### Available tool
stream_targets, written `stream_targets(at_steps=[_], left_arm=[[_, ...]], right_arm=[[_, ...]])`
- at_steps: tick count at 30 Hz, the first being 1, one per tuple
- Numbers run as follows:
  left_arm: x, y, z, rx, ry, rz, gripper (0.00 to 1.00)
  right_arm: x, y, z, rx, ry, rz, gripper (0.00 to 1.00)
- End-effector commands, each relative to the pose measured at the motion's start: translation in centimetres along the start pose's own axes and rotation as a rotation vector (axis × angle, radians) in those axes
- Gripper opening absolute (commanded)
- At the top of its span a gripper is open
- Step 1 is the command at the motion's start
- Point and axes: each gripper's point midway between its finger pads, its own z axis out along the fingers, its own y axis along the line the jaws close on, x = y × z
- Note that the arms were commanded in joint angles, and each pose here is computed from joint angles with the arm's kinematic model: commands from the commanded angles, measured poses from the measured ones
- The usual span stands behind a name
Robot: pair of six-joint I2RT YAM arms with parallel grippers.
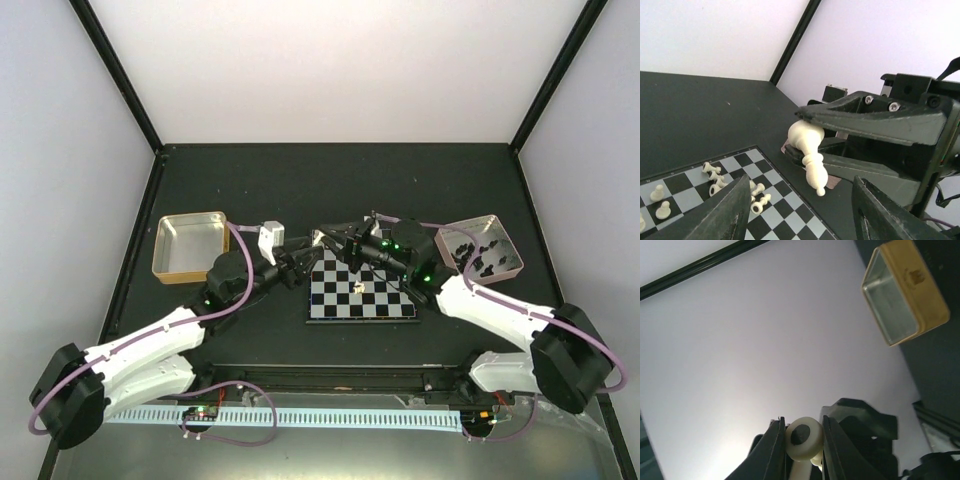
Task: Set up the chess pieces on the board
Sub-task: Place the chess piece on the chessboard.
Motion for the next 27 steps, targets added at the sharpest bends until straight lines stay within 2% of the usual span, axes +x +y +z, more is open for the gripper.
stream_targets(at_steps=[1,5,11,15,19,24,27], left_arm=[[-3.1,-1.1,0.2,0.014,-0.125,0.071,0.53],[-3.7,-1.1,0.2,0.006,-0.152,0.090,0.41],[-4.0,-1.4,0.0,0.014,-0.168,0.097,0.32],[-4.1,-1.5,-0.3,0.016,-0.171,0.104,0.17],[-4.4,-1.7,-0.6,0.018,-0.177,0.109,0.16],[-4.5,-1.7,-0.8,0.016,-0.180,0.110,0.18],[-4.2,-1.7,-0.7,0.019,-0.169,0.113,0.11]], right_arm=[[1.7,2.2,0.3,-0.097,0.074,0.097,0.13],[2.4,1.7,0.7,-0.088,0.105,0.111,0.13],[2.6,1.2,0.8,-0.079,0.114,0.116,0.13],[2.6,1.0,0.8,-0.072,0.117,0.108,0.13],[2.4,0.3,0.8,-0.054,0.113,0.103,0.13],[2.2,-0.2,0.7,-0.051,0.105,0.107,0.13],[2.3,0.0,0.7,-0.060,0.113,0.108,0.13]])
